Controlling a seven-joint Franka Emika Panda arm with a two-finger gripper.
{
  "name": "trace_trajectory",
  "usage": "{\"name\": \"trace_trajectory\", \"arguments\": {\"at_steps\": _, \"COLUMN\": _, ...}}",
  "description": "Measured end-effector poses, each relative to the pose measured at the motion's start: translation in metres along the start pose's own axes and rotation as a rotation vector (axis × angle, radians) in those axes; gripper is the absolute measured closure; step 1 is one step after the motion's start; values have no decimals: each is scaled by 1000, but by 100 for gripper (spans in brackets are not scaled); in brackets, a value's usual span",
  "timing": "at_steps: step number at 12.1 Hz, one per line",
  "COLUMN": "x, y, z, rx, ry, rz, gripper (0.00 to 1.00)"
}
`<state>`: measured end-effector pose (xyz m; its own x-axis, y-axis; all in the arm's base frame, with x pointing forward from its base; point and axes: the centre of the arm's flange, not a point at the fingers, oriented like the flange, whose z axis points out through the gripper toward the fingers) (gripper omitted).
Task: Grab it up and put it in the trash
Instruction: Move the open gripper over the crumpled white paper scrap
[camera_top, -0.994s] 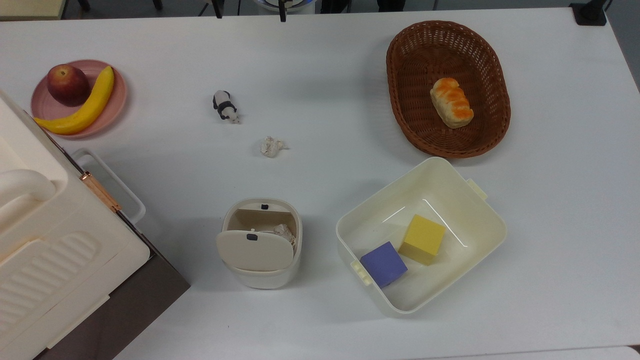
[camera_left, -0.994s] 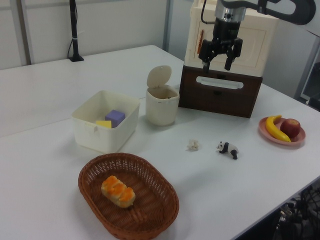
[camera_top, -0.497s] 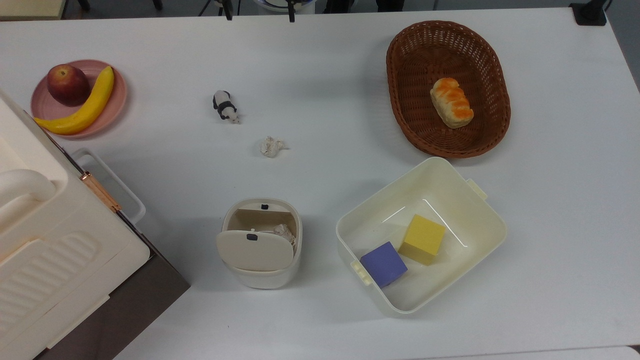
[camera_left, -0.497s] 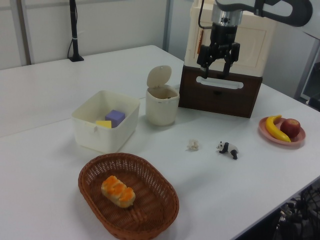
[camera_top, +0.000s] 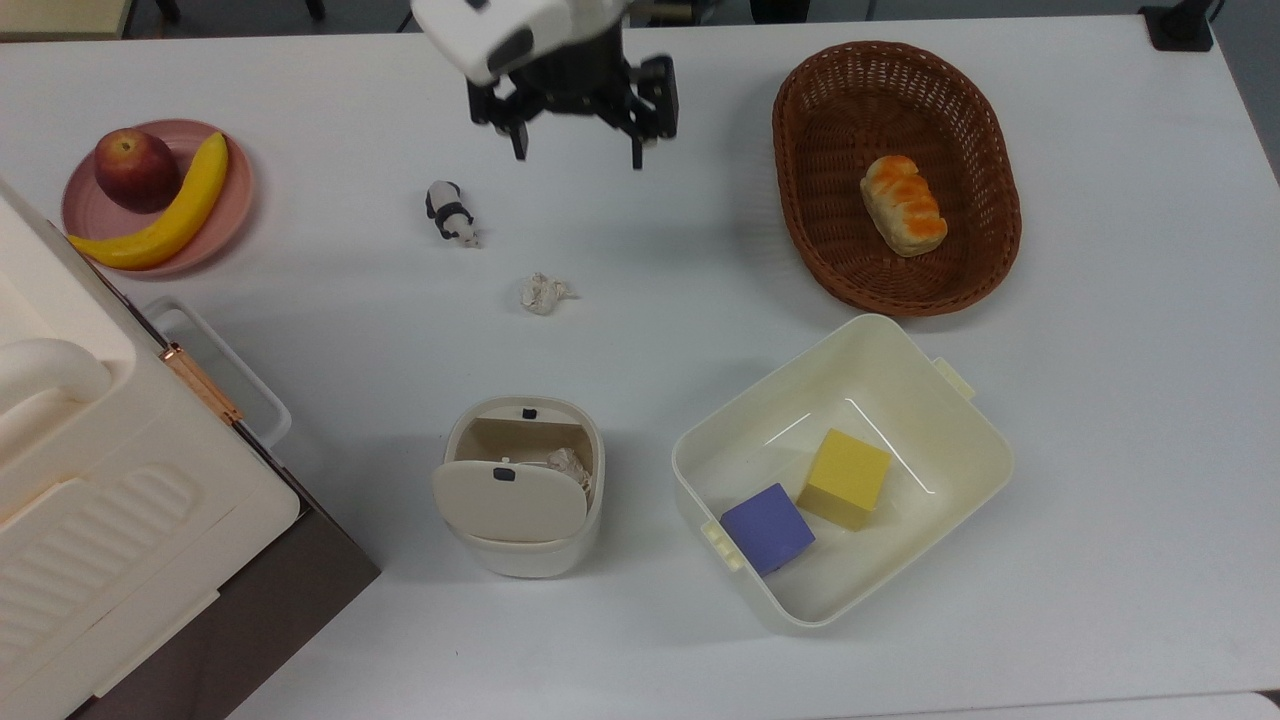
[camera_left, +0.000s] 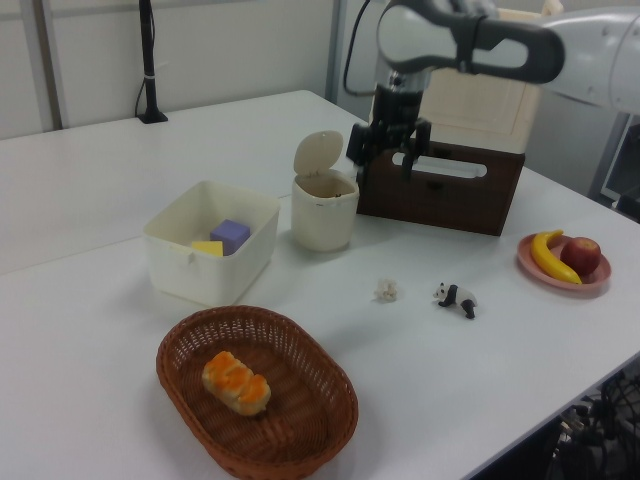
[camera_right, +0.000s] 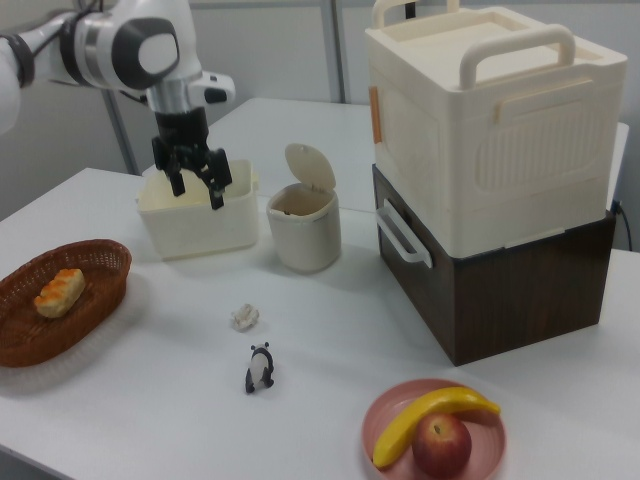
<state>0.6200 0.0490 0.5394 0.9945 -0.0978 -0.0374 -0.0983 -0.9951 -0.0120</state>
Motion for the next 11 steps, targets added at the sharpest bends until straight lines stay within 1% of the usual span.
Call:
{"name": "trace_trajectory", "arguments": {"at_steps": 3, "x": 3, "y": 1, "z": 30, "rx": -8, "ry": -33, "rz": 11, "gripper": 0}}
{"name": "trace_trajectory", "arguments": {"at_steps": 6, "x": 8, "y": 13, "z": 56, "rx": -4, "ry": -11, "rz": 31, "gripper": 0}}
{"name": "trace_trajectory", "arguments": {"at_steps": 8, "x": 11, "y": 27, "z": 82, "rx": -1, "ry": 3, "rz": 54, "gripper": 0}}
{"name": "trace_trajectory", "arguments": {"at_steps": 11, "x": 14, "y": 32, "z": 116, "rx": -7, "ry": -41, "rz": 63, "gripper": 0}}
